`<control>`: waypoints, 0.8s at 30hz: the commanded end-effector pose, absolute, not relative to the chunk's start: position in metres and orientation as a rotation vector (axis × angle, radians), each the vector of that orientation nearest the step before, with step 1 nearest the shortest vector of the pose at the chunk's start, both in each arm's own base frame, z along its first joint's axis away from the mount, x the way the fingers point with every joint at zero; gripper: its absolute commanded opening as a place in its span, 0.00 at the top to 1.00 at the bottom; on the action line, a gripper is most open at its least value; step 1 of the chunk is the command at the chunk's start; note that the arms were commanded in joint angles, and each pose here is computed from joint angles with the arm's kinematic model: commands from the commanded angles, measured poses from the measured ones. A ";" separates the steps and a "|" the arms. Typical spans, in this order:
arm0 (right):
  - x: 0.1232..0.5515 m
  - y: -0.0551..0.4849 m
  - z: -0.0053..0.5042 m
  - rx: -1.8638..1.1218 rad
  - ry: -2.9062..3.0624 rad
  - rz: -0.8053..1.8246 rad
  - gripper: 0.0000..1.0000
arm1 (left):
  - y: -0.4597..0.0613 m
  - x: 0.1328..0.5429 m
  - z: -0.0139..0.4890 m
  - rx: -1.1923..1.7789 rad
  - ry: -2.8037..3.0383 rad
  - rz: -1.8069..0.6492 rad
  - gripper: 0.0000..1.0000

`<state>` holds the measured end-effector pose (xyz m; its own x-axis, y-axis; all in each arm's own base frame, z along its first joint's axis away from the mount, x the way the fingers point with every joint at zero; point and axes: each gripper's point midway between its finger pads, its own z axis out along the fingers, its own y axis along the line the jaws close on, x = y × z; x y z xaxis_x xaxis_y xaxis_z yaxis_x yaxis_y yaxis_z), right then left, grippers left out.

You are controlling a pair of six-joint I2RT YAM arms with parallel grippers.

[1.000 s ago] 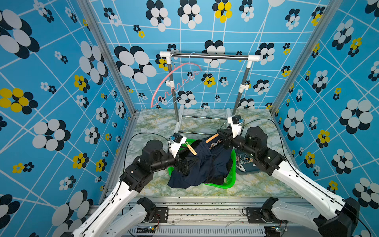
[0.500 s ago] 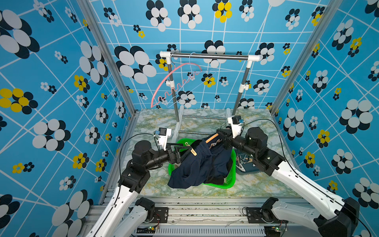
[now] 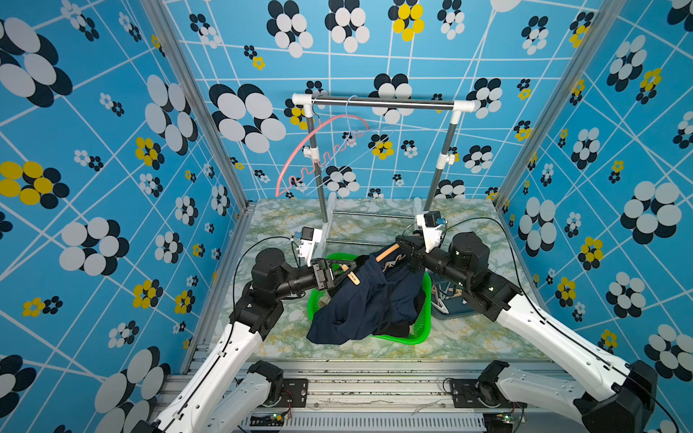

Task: Remove the clothespins securing shorts to the hanger
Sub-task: Remove the clothespin from the hanger.

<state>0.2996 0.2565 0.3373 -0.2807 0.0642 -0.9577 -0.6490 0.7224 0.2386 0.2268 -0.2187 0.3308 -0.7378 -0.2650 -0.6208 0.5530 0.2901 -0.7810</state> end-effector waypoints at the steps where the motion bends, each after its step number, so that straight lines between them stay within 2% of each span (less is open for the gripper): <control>1: 0.299 0.261 0.365 -0.446 1.645 0.793 1.00 | -0.222 0.223 0.334 0.296 1.841 -1.576 0.21; 12: 0.301 0.264 0.362 -0.450 1.658 0.792 1.00 | -0.221 0.219 0.310 0.253 1.923 -1.591 0.25; 19: 0.302 0.263 0.361 -0.446 1.662 0.789 1.00 | -0.222 0.219 0.313 0.243 1.900 -1.623 0.40; 24: 0.302 0.263 0.360 -0.447 1.666 0.788 1.00 | -0.223 0.220 0.313 0.239 1.889 -1.639 0.42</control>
<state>0.3033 0.2599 0.3286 -0.3001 0.0523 -0.9525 -0.6457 0.7238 0.2432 0.2227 -0.2226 0.3093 -0.8007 -0.2562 -0.5415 0.4897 0.2408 -0.8380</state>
